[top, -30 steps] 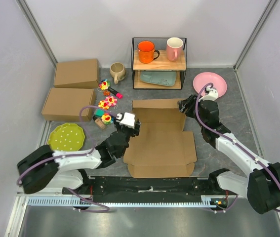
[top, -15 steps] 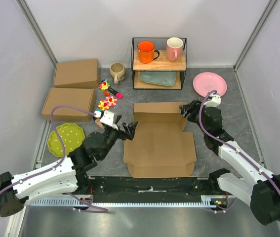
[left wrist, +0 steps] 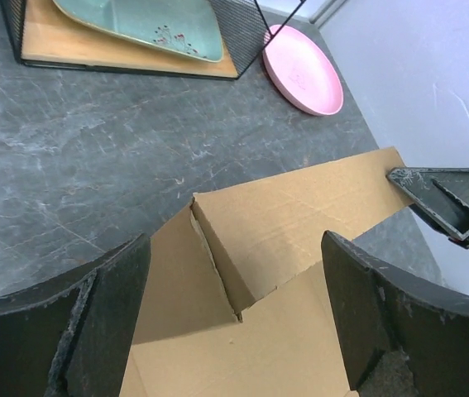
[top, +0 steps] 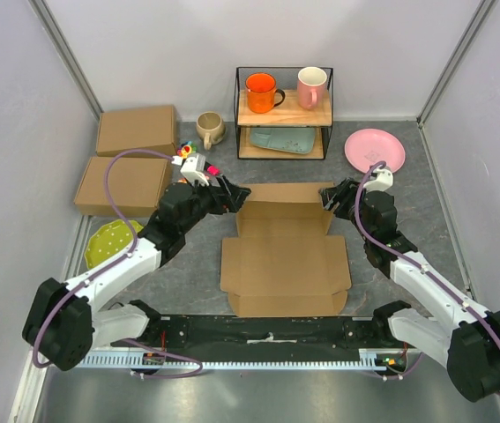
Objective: Fold the paper box
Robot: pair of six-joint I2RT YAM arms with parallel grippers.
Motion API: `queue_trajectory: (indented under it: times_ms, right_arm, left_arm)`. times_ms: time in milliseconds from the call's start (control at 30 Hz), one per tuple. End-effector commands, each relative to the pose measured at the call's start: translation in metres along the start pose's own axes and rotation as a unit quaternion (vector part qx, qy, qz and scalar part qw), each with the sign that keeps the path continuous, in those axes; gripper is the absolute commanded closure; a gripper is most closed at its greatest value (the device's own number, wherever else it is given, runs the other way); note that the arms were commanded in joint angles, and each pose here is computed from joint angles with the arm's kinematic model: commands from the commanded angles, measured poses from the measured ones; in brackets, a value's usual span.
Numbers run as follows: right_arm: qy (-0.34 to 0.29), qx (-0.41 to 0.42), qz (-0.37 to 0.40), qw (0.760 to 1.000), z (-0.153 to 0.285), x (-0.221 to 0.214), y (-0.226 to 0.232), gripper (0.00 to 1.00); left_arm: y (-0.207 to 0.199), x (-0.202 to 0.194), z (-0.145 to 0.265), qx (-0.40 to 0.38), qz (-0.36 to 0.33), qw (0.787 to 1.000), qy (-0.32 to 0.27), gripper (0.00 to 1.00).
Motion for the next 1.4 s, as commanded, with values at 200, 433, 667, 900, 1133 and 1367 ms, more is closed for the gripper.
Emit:
queue_trajectory:
  times_ms: [200, 433, 667, 900, 1133, 1367]
  right_arm:
    - [0.064, -0.069, 0.033, 0.995, 0.006, -0.034, -0.040, 0.35]
    - [0.062, -0.064, 0.035, 0.995, 0.009, -0.028, -0.034, 0.34]
    - [0.025, -0.053, 0.034, 0.998, 0.012, 0.004, -0.011, 0.24]
    - [0.015, -0.048, 0.025, 0.998, -0.001, 0.019, 0.005, 0.24]
    - [0.067, -0.096, 0.025, 0.993, -0.001, -0.029, -0.041, 0.34]
    - [0.091, -0.105, 0.020, 0.990, 0.008, -0.055, -0.062, 0.41]
  left_arm:
    - [0.013, -0.043, -0.008, -0.030, 0.080, 0.996, 0.027, 0.23]
    - [0.028, -0.059, -0.018, -0.029, 0.118, 0.992, 0.037, 0.45]
    - [0.028, -0.059, -0.021, -0.034, 0.118, 0.992, 0.038, 0.49]
    - [0.027, -0.056, -0.018, -0.032, 0.112, 0.992, 0.038, 0.50]
    - [0.032, -0.064, -0.017, -0.018, 0.117, 0.992, 0.049, 0.50]
    - [0.023, -0.047, -0.014, -0.029, 0.130, 0.991, 0.030, 0.29]
Point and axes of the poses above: each gripper's point midway between its finger pads, its own z axis back along the fingers, its own y axis along the line the jaws close on, x = y × z, the point moved 4 cm from there along z, back along the fingers, and after that the axes turned 9 degrees about -z, right-handed, at the moved point
